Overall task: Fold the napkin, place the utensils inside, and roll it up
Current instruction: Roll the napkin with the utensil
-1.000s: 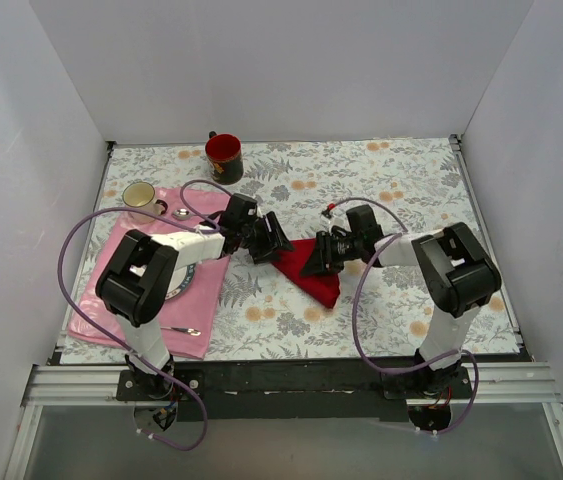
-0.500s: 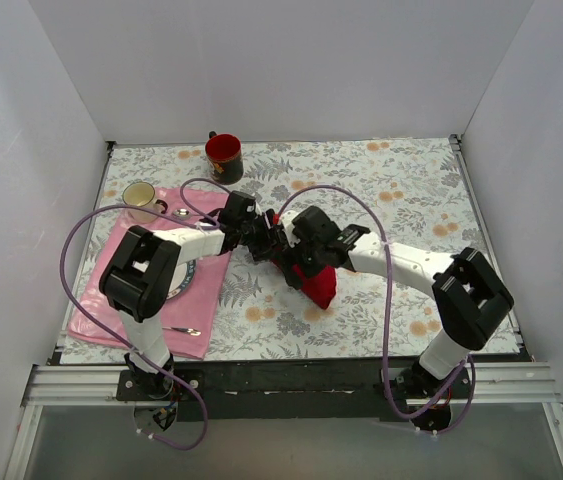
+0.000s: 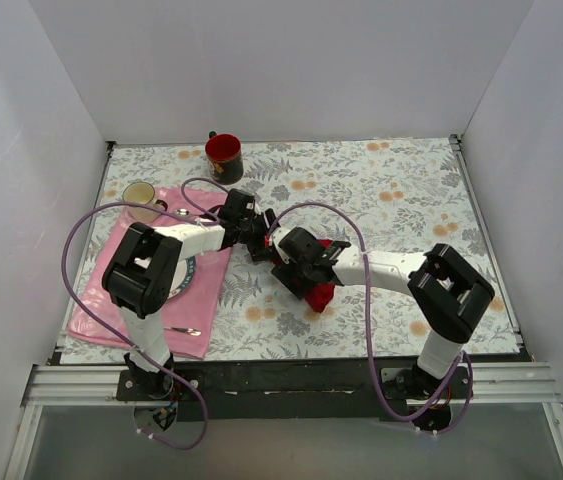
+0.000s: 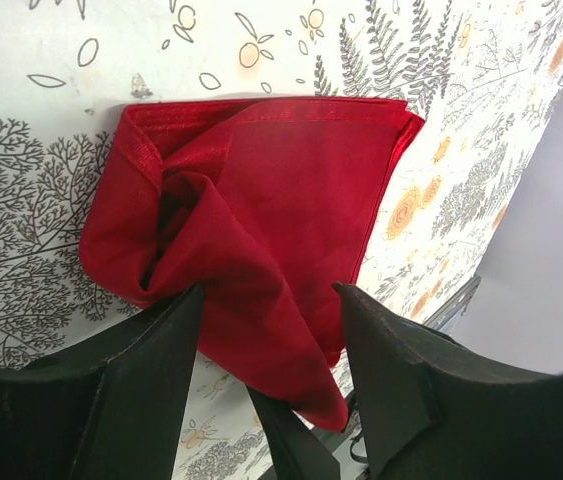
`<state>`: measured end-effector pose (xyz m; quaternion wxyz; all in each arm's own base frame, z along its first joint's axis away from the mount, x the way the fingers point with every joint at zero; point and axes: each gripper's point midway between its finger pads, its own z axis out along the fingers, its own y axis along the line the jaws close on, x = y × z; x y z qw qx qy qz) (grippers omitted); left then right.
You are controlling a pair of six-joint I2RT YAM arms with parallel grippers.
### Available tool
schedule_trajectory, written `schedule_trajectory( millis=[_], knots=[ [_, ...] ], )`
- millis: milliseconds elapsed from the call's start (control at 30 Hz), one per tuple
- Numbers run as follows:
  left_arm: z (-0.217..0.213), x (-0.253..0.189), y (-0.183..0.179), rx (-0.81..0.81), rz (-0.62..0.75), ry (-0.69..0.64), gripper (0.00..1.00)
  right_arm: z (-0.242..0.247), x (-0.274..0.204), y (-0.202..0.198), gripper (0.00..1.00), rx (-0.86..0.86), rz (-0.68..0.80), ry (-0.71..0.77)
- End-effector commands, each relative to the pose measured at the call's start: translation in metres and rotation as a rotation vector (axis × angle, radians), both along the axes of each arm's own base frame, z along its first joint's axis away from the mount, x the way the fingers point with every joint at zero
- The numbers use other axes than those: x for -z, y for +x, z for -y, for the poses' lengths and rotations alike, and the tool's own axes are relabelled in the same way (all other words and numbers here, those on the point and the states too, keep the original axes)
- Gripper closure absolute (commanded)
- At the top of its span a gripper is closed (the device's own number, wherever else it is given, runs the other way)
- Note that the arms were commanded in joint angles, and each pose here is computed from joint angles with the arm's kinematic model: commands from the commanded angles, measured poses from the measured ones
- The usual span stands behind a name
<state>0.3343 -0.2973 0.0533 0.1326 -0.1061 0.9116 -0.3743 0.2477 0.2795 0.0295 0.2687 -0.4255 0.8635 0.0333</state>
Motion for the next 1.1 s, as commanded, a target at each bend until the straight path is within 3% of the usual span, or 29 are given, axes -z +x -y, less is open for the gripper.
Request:
schedule_trajectory(
  millis=[0, 33, 100, 233, 467, 800, 833, 933, 1067],
  knots=[
    [-0.003, -0.001, 0.001, 0.004, -0.015, 0.017, 0.43, -0.008, 0.006, 0.002, 0.23, 0.006, 0.004, 0.035],
    [-0.003, -0.002, 0.002, 0.008, -0.007, 0.019, 0.43, -0.01, 0.009, 0.0, 0.33, 0.006, -0.007, 0.041],
    [-0.003, -0.006, 0.004, 0.018, 0.007, 0.026, 0.41, -0.009, 0.01, 0.0, 0.4, 0.033, -0.028, 0.064],
    [-0.008, -0.02, 0.009, 0.052, 0.071, 0.077, 0.3, -0.011, 0.02, -0.014, 0.61, 0.053, -0.162, 0.176],
    [-0.03, -0.04, 0.0, 0.034, 0.12, 0.16, 0.24, -0.018, 0.022, -0.027, 0.82, 0.093, -0.361, 0.387],
    [-0.038, -0.056, -0.021, -0.025, 0.055, 0.137, 0.13, -0.026, 0.009, -0.031, 0.89, 0.168, -0.675, 0.759],
    [-0.036, -0.051, -0.023, -0.03, 0.024, 0.129, 0.13, -0.025, 0.009, -0.041, 0.89, 0.204, -0.758, 0.798],
    [-0.029, -0.036, -0.029, -0.051, -0.079, 0.109, 0.19, -0.024, 0.006, -0.041, 0.9, 0.227, -0.809, 0.904],
    [-0.029, -0.009, -0.034, -0.095, -0.183, 0.195, 0.21, -0.027, 0.001, -0.034, 0.91, 0.307, -0.832, 0.983]
  ],
)
